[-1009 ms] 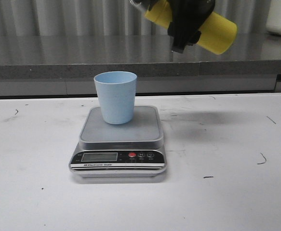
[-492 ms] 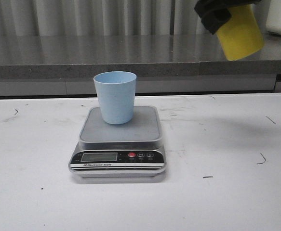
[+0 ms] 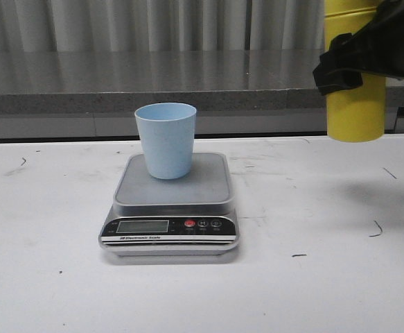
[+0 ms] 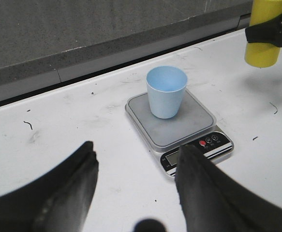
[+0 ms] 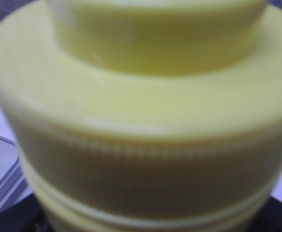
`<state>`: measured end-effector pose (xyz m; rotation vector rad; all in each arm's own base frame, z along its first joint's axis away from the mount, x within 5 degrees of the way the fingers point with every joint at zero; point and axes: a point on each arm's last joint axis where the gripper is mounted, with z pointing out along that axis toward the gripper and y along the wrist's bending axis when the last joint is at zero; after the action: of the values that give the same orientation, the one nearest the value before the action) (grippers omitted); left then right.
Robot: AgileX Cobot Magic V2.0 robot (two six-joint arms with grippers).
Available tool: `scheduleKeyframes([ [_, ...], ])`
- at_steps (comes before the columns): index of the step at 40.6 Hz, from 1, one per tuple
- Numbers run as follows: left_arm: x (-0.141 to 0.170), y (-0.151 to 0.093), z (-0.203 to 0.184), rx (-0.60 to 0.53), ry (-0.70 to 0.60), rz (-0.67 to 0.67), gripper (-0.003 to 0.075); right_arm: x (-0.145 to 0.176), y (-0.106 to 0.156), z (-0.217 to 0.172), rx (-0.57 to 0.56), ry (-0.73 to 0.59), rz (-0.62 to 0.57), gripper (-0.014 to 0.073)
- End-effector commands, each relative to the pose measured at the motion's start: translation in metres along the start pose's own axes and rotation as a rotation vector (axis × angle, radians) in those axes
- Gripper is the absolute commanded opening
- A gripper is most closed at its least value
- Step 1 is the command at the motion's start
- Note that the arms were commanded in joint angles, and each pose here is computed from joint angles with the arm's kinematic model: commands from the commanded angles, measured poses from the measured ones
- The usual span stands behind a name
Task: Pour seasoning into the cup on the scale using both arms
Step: 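Turn the bottle upright and lower it onto the table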
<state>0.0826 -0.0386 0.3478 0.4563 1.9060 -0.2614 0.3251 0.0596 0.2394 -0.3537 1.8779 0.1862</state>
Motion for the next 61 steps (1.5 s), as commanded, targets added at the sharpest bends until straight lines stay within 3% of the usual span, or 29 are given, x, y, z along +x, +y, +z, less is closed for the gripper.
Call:
scheduleKeyframes([
  [1,-0.014,-0.001,-0.004,0.013,-0.106,-0.003,0.0366,-0.021,0.003,-0.005,-0.063,-0.233,-0.009,0.0349],
  [11,-0.014,-0.001,-0.004,0.013,-0.106,-0.003,0.0366,0.007,0.004,0.023,-0.103,-0.242,0.031,0.0349],
  [20,-0.014,-0.001,-0.004,0.013,-0.106,-0.003,0.0366,0.018,-0.005,0.036,-0.041,-0.306,0.003,0.0349],
  [29,-0.014,-0.001,-0.004,0.013,-0.106,-0.003,0.0366,0.030,-0.007,0.046,-0.027,-0.350,0.048,0.0349],
  [41,-0.014,-0.001,-0.004,0.013,-0.106,-0.003,0.0366,0.045,-0.007,0.053,-0.027,-0.304,0.059,0.0356],
  [53,-0.014,-0.001,-0.004,0.013,-0.106,-0.003,0.0366,0.048,-0.008,0.054,-0.019,-0.261,0.057,0.0597],
  [61,-0.014,-0.001,-0.004,0.013,-0.106,-0.003,0.0366,0.040,-0.008,0.049,-0.011,-0.258,0.050,0.0601],
])
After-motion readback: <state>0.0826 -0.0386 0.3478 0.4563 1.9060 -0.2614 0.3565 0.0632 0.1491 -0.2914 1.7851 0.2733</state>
